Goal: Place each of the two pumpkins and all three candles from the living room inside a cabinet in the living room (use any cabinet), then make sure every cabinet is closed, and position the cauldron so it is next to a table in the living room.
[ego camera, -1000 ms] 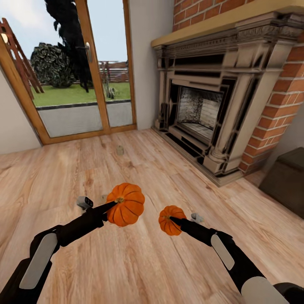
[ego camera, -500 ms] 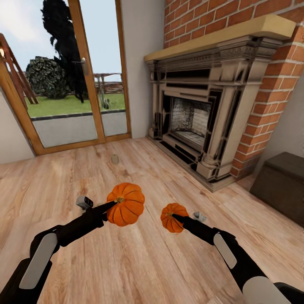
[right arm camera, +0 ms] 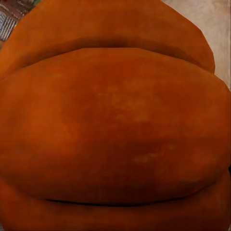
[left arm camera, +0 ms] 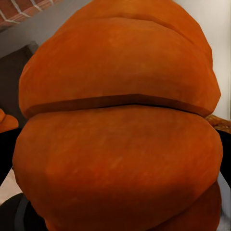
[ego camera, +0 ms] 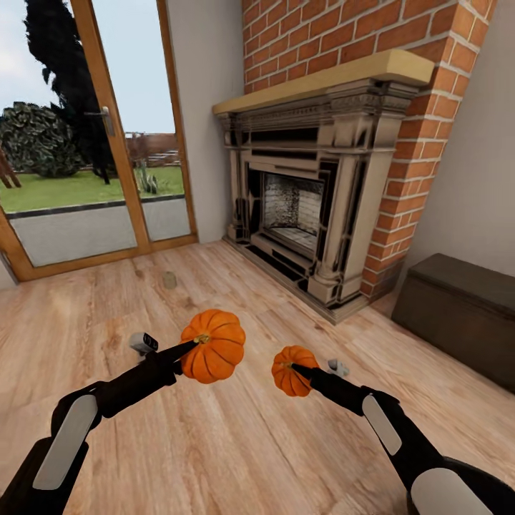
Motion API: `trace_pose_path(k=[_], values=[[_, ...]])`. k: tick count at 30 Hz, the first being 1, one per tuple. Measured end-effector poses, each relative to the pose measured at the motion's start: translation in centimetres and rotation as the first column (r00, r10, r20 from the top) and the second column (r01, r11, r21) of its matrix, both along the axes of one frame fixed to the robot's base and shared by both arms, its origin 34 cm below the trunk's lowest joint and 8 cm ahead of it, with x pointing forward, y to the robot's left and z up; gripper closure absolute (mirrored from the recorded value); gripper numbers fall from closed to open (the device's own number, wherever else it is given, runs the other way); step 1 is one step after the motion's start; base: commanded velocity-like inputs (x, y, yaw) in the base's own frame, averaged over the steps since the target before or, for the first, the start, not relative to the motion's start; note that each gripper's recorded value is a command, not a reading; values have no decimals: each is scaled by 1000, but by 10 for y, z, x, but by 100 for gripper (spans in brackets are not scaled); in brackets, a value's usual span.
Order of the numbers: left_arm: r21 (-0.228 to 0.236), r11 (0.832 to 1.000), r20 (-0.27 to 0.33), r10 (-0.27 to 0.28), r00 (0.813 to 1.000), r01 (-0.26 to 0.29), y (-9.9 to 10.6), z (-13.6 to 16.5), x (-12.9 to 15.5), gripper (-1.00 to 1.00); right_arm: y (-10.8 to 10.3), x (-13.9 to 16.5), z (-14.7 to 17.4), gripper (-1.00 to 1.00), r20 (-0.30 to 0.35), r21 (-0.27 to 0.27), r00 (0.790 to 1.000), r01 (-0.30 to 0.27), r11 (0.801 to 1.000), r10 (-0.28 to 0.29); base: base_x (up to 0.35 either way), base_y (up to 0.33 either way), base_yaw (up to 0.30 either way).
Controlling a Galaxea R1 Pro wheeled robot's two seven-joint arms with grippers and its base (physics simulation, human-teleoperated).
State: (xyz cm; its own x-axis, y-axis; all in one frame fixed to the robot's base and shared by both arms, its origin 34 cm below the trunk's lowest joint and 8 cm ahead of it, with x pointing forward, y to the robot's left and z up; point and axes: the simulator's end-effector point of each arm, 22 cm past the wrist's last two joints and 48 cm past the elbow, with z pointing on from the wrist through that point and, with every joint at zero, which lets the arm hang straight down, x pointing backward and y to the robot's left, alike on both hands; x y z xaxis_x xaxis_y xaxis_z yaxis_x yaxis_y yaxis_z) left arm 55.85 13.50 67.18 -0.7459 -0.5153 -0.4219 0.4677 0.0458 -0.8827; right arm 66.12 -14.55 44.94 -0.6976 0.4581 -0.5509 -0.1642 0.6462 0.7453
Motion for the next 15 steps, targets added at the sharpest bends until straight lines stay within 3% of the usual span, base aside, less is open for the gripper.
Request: trace_pose_path(k=[5,10,15], values=[[0,1000,1,0,1000,0,0,0,0,100,0,0,0,100,1,2,1000,1,1000,-1,-126,0,-85],[2,1000,0,0,1000,0,0,0,0,100,0,0,0,100,-1,2,1000,0,1000,0,-307,-20,-49],[5,1000,0,0,1000,0,-1,-1,0,100,0,0,-1,100,-2,1,1000,-1,1000,1,-328,-73,-224]])
